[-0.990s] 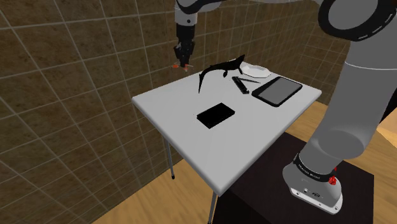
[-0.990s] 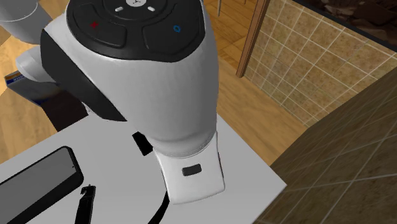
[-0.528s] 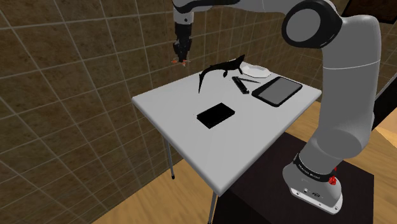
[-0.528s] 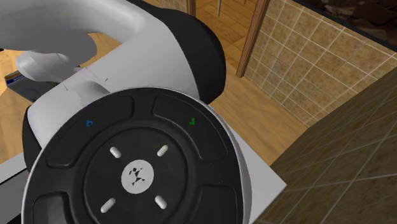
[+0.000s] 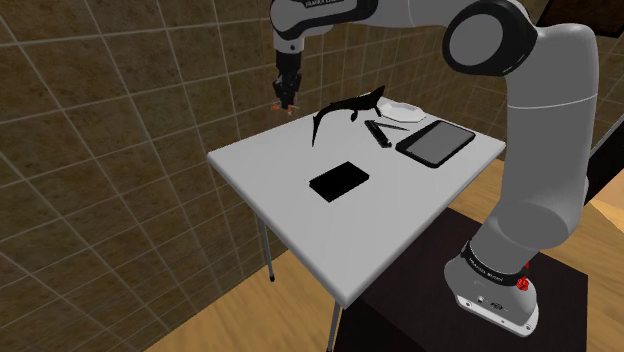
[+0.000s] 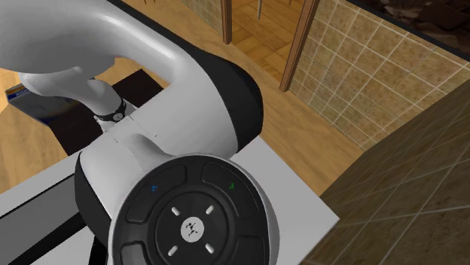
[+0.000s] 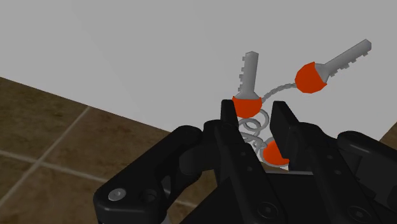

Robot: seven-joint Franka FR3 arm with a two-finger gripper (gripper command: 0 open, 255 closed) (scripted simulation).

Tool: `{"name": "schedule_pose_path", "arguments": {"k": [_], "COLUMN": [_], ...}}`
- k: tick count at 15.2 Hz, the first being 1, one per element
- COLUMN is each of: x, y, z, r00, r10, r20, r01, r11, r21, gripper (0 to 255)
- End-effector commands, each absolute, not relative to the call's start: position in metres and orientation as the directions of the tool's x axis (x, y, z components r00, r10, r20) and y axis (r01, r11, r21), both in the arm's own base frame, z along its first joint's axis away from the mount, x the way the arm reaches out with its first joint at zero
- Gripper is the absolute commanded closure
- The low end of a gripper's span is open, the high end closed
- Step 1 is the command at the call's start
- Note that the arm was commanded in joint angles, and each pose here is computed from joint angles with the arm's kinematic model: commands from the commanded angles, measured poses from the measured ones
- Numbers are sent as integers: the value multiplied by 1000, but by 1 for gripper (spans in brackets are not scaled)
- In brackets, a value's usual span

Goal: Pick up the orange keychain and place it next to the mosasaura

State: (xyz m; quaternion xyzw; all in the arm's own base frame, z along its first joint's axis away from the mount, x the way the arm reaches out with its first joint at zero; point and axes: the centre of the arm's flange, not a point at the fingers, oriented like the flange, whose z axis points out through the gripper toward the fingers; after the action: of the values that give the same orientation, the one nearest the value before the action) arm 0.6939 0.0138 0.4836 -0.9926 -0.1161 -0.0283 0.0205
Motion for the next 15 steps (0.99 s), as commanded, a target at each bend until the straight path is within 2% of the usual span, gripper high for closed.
{"name": "schedule_pose_path", "arguments": {"k": [1,15], "x": [694,694], "y": [13,13], "z": [472,398], "r00": [971,971], "r10": [229,229], "r20": [61,61], "r01": [232,232], "r11": [-972,-972], "r21": [-34,-34], "gripper": [255,255]}}
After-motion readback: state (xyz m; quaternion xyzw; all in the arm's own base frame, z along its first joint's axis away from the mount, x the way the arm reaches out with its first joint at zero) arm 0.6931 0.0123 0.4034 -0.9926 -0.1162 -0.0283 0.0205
